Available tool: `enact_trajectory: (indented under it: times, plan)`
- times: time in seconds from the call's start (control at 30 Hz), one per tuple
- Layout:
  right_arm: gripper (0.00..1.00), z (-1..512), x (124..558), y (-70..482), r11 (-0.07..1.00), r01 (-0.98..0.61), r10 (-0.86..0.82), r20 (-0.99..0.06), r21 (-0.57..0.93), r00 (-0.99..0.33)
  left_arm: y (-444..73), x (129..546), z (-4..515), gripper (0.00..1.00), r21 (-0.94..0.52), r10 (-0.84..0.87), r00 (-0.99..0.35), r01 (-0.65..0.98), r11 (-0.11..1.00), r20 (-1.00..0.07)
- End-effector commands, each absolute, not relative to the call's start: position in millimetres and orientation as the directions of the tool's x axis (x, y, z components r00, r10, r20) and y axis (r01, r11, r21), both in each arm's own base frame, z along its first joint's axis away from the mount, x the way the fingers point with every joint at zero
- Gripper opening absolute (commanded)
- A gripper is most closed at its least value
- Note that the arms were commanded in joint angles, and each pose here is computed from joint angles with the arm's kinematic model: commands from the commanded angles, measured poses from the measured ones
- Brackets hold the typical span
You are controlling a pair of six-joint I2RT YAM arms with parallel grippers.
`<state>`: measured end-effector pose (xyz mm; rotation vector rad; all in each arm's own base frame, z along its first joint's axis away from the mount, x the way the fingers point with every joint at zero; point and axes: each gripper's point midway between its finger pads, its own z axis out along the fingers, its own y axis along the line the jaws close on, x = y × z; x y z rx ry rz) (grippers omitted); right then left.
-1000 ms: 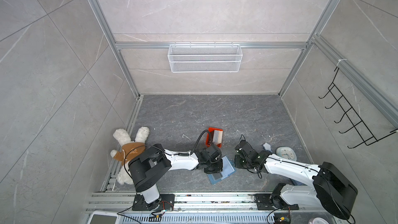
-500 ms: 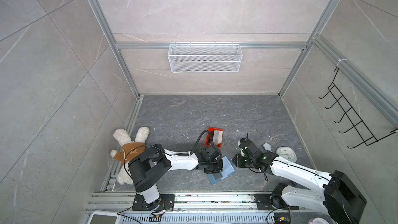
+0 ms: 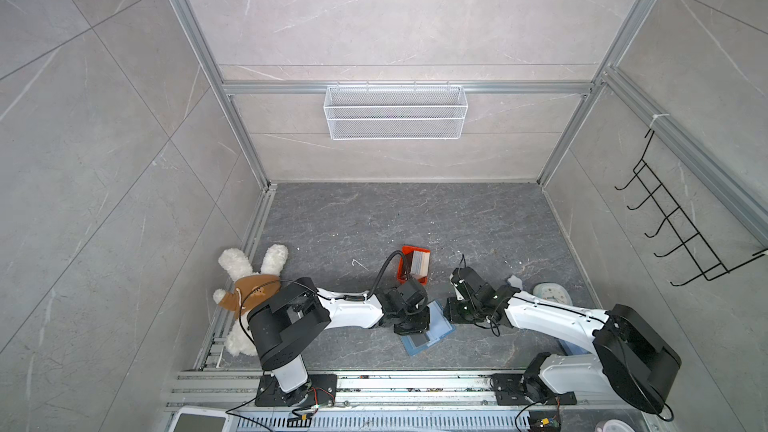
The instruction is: Put the credit cards into the card holder
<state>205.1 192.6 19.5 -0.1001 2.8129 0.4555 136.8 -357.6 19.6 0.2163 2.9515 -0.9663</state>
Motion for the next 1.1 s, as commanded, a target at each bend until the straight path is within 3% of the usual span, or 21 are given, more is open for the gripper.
enact_trajectory:
  times: [0.0,0.27,0.47,0.57,1.07]
  plan:
    - [0.34,13,210,170,0.984,-0.059,-0.006,-0.302,0.167,-0.953,-330,117,-4,0.07,-0.498,0.152,-0.988,0.133,0.857,-0.003]
    - [0.32,19,212,151,0.996,-0.016,0.013,-0.331,0.086,-0.944,-328,117,-5,0.07,-0.494,0.150,-0.989,0.132,0.860,-0.003]
    - [0.31,36,212,158,0.986,-0.046,0.016,-0.371,0.158,-0.929,-329,118,-4,0.06,-0.496,0.152,-0.988,0.135,0.858,-0.006]
    - [0.31,47,207,178,0.953,-0.130,-0.016,-0.385,0.272,-0.923,-330,118,-4,0.07,-0.496,0.152,-0.988,0.135,0.858,-0.006]
    - [0.35,22,182,190,0.942,-0.210,-0.146,-0.246,0.261,-0.958,-331,118,-5,0.06,-0.494,0.163,-0.987,0.145,0.857,-0.007]
